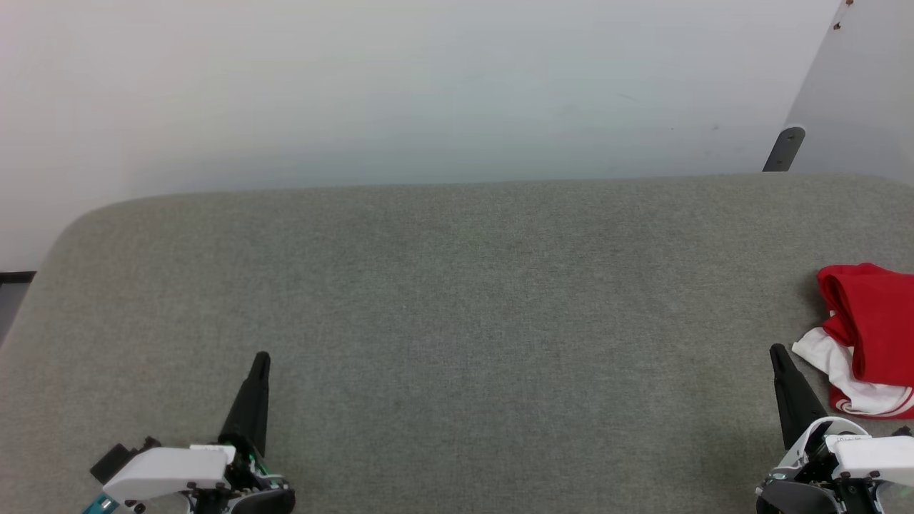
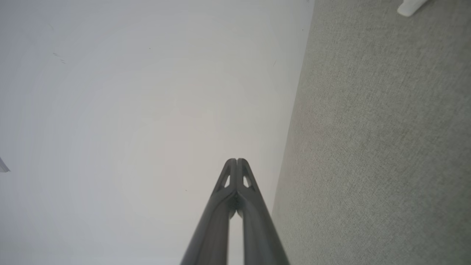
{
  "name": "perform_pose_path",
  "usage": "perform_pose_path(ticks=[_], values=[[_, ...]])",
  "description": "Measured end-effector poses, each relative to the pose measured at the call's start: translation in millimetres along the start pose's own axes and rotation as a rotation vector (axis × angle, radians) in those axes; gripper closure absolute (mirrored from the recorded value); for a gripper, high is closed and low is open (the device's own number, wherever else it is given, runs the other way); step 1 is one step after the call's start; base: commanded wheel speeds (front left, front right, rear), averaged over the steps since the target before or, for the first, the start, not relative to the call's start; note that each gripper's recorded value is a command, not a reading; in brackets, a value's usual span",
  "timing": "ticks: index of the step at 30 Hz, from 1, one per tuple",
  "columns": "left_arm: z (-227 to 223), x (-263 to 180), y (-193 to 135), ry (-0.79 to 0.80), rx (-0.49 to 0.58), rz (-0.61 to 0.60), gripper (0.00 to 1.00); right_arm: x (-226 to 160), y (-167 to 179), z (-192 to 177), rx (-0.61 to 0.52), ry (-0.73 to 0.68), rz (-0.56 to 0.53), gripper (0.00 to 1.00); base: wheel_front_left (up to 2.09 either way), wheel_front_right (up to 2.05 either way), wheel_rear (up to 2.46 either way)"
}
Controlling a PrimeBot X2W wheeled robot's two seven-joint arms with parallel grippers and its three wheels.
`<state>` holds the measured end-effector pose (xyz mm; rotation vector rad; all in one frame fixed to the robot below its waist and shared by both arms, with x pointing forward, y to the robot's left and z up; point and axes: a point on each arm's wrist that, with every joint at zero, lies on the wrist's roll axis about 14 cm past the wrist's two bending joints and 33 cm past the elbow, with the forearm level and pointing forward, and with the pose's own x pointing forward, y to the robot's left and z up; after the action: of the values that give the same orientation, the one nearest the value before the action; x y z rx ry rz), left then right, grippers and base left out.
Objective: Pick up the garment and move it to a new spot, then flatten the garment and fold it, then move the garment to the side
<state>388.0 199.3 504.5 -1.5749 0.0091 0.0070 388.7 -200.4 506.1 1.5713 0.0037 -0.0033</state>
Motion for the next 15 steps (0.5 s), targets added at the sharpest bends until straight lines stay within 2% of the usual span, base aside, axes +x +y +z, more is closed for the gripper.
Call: perform_pose_path(ticks=[15], values=[[0.1,0.0,0.0,0.0,0.0,0.0,1.0,0.0,0.0,0.0,0.0,0.0,0.0,1.0,0.0,0.0,0.0]])
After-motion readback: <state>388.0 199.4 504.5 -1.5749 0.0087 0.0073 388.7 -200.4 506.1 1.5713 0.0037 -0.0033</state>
